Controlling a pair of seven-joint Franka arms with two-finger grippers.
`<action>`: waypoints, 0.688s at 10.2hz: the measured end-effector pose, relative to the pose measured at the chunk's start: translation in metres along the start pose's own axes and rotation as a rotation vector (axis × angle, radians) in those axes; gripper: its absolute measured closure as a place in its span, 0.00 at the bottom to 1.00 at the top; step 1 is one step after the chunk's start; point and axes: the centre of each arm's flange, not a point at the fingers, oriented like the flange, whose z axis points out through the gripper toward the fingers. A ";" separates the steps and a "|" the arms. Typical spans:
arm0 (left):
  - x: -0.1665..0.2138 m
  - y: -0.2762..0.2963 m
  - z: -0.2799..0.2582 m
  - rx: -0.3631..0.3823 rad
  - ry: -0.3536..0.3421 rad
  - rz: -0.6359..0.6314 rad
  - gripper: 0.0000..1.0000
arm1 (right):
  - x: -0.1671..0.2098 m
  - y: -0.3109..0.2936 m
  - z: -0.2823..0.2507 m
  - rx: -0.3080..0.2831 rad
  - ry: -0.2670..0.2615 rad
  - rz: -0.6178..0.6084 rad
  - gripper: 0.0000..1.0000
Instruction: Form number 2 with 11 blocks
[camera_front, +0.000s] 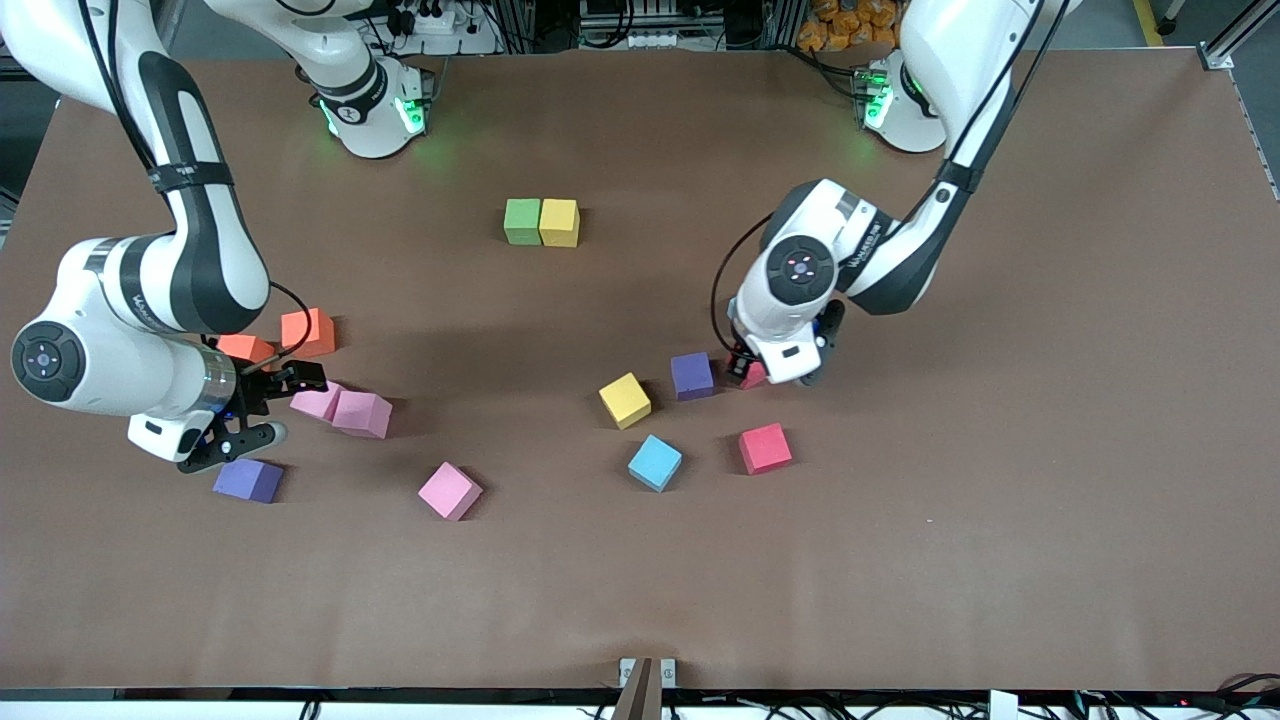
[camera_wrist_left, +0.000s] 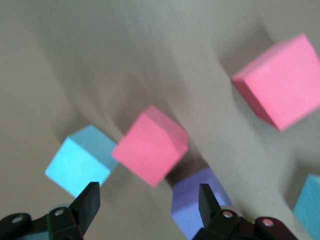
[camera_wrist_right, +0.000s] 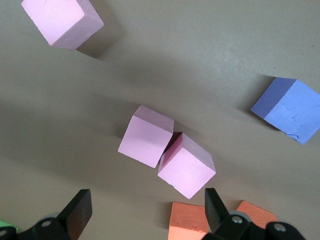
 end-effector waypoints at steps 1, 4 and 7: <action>0.018 -0.011 -0.002 0.004 0.005 -0.015 0.12 | 0.000 0.000 0.000 0.000 0.000 0.000 0.00; 0.044 -0.038 0.002 0.025 0.020 -0.156 0.11 | 0.000 0.000 0.000 0.000 0.000 0.000 0.00; -0.008 -0.069 0.031 0.072 0.073 0.050 0.09 | 0.000 0.000 0.000 0.000 0.000 0.000 0.00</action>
